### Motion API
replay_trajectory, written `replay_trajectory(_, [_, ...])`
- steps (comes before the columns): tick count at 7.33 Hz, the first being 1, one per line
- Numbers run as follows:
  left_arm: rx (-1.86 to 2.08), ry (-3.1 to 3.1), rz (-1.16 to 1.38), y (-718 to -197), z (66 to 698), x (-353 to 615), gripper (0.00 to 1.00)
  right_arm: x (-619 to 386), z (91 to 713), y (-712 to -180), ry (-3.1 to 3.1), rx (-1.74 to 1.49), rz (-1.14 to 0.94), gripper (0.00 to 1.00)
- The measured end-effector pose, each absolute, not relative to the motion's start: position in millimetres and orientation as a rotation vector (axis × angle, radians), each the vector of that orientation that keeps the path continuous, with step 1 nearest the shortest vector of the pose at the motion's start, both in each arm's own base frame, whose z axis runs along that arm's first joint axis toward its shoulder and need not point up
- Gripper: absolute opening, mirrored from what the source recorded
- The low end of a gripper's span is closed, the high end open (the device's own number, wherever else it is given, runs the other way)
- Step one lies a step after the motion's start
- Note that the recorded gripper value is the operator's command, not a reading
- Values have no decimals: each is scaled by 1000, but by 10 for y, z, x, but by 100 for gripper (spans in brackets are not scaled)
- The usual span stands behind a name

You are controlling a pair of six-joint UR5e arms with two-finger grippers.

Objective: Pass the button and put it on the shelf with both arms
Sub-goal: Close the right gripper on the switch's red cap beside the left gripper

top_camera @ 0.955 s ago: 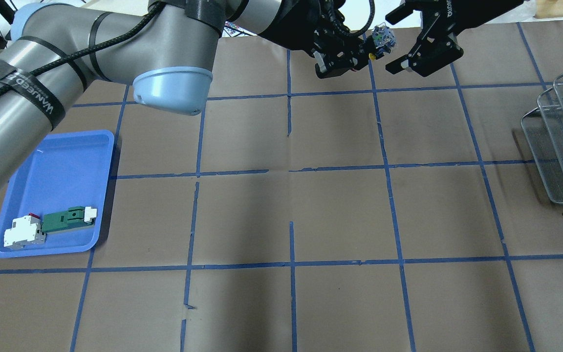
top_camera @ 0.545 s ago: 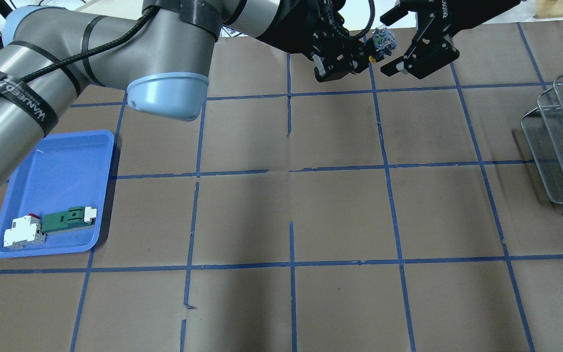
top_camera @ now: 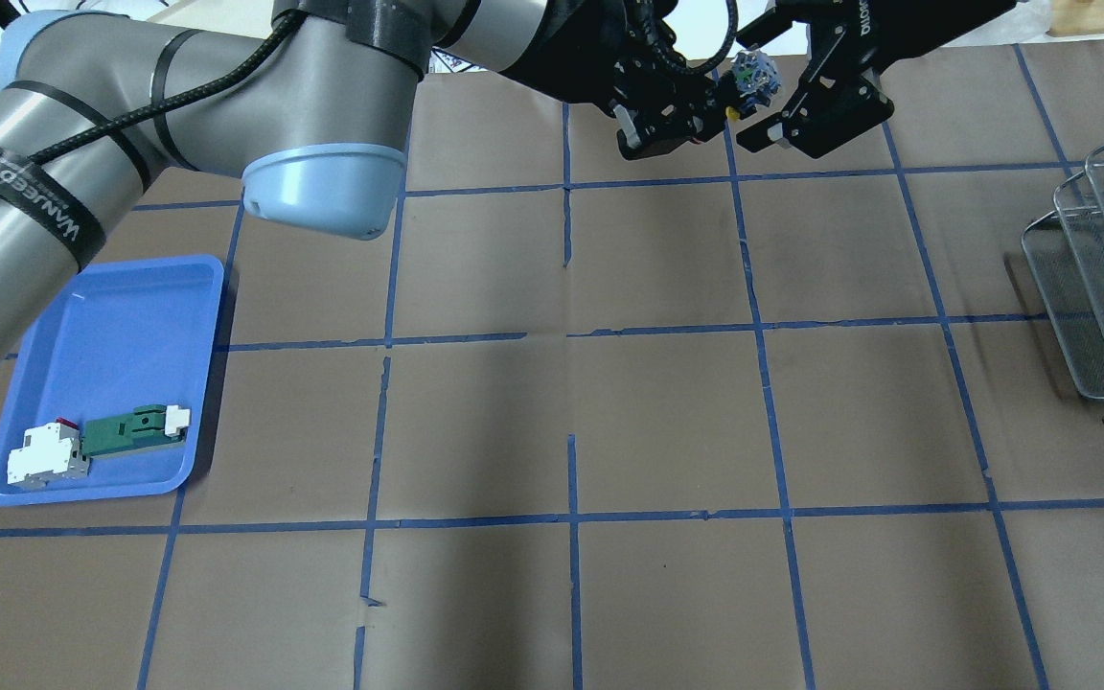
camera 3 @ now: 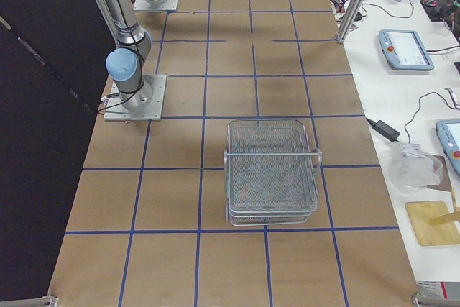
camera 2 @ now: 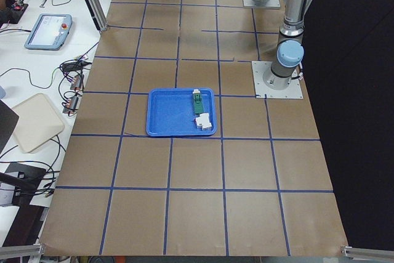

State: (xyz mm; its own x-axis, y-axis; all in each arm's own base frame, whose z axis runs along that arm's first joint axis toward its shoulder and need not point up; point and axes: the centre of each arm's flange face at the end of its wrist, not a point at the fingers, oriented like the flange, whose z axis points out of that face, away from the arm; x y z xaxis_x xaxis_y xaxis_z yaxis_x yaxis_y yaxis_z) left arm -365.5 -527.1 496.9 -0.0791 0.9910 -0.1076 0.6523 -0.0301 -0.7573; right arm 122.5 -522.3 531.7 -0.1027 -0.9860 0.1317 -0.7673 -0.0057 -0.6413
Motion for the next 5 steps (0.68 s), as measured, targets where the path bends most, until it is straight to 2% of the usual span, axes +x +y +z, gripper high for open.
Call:
replay_trajectory(2, [-1721,-1772,931,-5265,4976,-3657,0,1242,5364,-5181,1916,-1825,-847,34])
replay_trajectory(3, [-1722,-1772,932,-5263,4978,-3656,0,1244,5362,-5176,1914,-1827,-849,12])
replay_trajectory(4, [-1722,-1772,932,-5261,4980,-3656,0,1241,5363,-5179,1914,-1830,-853,1])
replay_trajectory(5, [-1722,-1772,932,-5262,4981,-3655,96,1240,5368,-5181,1914,-1832,-858,0])
